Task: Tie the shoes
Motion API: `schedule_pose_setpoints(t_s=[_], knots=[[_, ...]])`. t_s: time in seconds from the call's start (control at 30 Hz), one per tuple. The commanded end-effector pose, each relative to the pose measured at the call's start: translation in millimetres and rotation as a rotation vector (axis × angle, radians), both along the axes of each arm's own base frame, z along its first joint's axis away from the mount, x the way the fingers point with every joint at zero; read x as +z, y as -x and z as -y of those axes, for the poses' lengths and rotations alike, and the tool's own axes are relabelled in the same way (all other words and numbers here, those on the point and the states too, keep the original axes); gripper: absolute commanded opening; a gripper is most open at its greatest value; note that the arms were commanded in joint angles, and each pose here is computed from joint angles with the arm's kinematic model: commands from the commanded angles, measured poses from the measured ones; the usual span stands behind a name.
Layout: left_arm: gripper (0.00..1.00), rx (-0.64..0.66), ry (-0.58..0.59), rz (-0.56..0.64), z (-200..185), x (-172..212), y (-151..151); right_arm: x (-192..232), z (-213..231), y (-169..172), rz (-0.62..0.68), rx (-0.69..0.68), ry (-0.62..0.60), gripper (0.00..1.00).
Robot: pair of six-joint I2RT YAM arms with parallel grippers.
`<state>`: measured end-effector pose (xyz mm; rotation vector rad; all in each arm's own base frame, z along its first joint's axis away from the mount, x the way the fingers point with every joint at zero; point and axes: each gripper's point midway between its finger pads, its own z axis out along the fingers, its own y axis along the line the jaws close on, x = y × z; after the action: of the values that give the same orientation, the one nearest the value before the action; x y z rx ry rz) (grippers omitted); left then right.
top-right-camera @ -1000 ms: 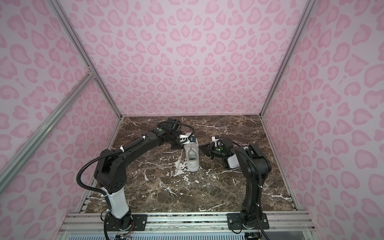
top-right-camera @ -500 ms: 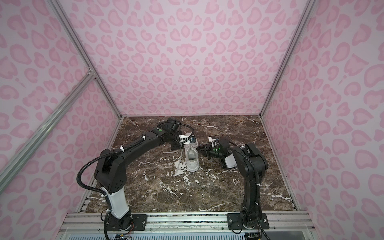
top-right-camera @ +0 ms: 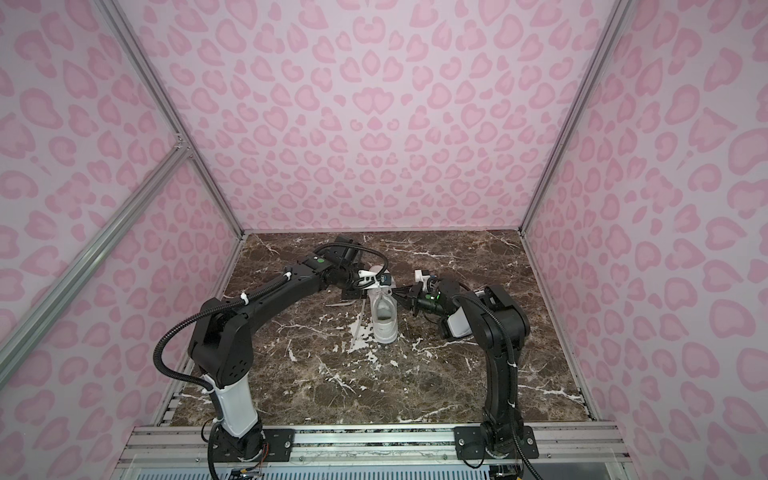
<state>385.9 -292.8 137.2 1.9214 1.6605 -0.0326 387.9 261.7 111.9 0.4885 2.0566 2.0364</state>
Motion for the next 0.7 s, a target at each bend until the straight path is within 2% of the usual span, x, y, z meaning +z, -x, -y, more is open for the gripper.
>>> schedule_pose_setpoints(t_s=[0.0,0.37,0.67], knots=[[0.03,-0.006,0.006,0.020,1.5,2.0,-3.6,16.4,-3.9,1.8,0.053,0.018,-0.053,0.05],[0.03,-0.007,0.006,0.007,2.9,-1.0,-3.4,18.5,-9.9,0.0,0.059,0.034,-0.074,0.06],[0.03,-0.022,0.015,-0.012,10.4,-2.2,-1.6,19.6,-9.6,-1.5,0.062,0.032,-0.081,0.11]])
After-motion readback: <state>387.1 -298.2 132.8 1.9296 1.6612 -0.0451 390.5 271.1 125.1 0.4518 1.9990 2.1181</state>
